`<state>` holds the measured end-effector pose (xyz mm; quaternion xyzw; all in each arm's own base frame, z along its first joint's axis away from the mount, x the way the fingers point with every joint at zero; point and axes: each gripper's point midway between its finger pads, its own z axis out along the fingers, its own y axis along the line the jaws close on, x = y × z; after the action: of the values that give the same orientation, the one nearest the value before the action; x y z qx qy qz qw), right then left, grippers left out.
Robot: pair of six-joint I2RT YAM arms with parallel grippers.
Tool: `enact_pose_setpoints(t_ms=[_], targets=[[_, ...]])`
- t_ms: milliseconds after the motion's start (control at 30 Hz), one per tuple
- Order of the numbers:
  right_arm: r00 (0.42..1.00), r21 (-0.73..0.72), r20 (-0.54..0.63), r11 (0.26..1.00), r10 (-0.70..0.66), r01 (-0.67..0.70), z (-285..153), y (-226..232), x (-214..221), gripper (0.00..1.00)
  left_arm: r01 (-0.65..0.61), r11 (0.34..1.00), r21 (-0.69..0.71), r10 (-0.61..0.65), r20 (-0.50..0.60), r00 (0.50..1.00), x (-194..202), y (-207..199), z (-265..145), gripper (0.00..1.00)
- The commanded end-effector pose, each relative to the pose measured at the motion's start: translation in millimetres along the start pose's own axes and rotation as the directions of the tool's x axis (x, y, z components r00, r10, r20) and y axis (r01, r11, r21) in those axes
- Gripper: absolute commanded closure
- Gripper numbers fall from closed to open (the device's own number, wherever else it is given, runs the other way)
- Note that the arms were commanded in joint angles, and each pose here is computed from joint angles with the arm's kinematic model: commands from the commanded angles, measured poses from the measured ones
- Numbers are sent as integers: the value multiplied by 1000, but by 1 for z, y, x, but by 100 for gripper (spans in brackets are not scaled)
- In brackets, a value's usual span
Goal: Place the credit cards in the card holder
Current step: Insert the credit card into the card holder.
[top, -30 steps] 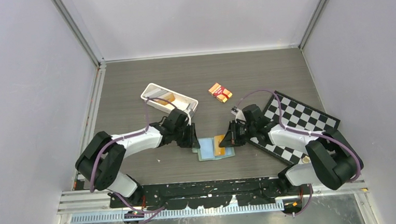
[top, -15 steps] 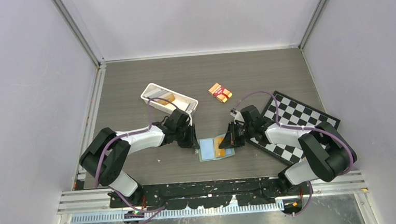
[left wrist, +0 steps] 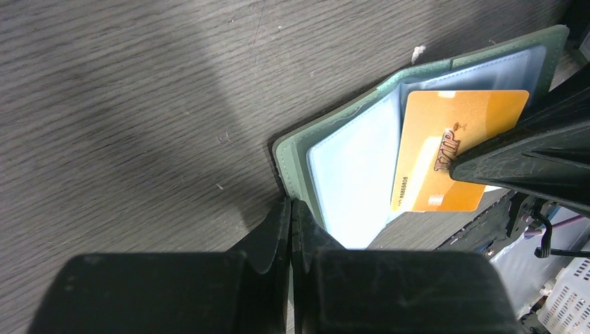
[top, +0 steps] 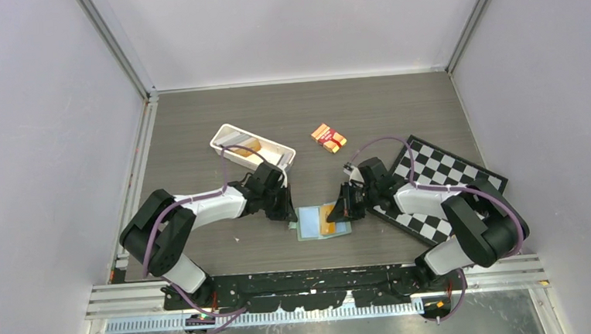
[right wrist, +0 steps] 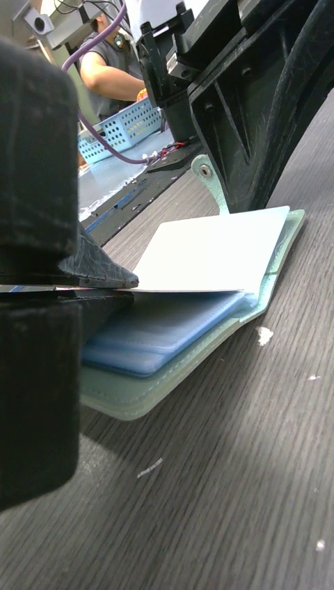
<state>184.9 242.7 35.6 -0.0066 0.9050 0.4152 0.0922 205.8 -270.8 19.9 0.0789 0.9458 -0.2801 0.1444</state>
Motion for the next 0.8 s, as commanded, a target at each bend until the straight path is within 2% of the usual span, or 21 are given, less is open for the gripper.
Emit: enact_pose_setpoints(t_ms=[0,467,767], targets=[[1000,-14,19,1000,-15,16,4,3,-9,100,-27,1000,-8,27,19,999,-7,0,4,99],[999,-42,-27,999,19,-20,11,3,-3,99,-33,999,-12,33,14,999,-7,1,6,100],[995,2,-50,996,88,-88,14,-6,2,100,-34,999,-16,34,18,999,-8,1,6,100]])
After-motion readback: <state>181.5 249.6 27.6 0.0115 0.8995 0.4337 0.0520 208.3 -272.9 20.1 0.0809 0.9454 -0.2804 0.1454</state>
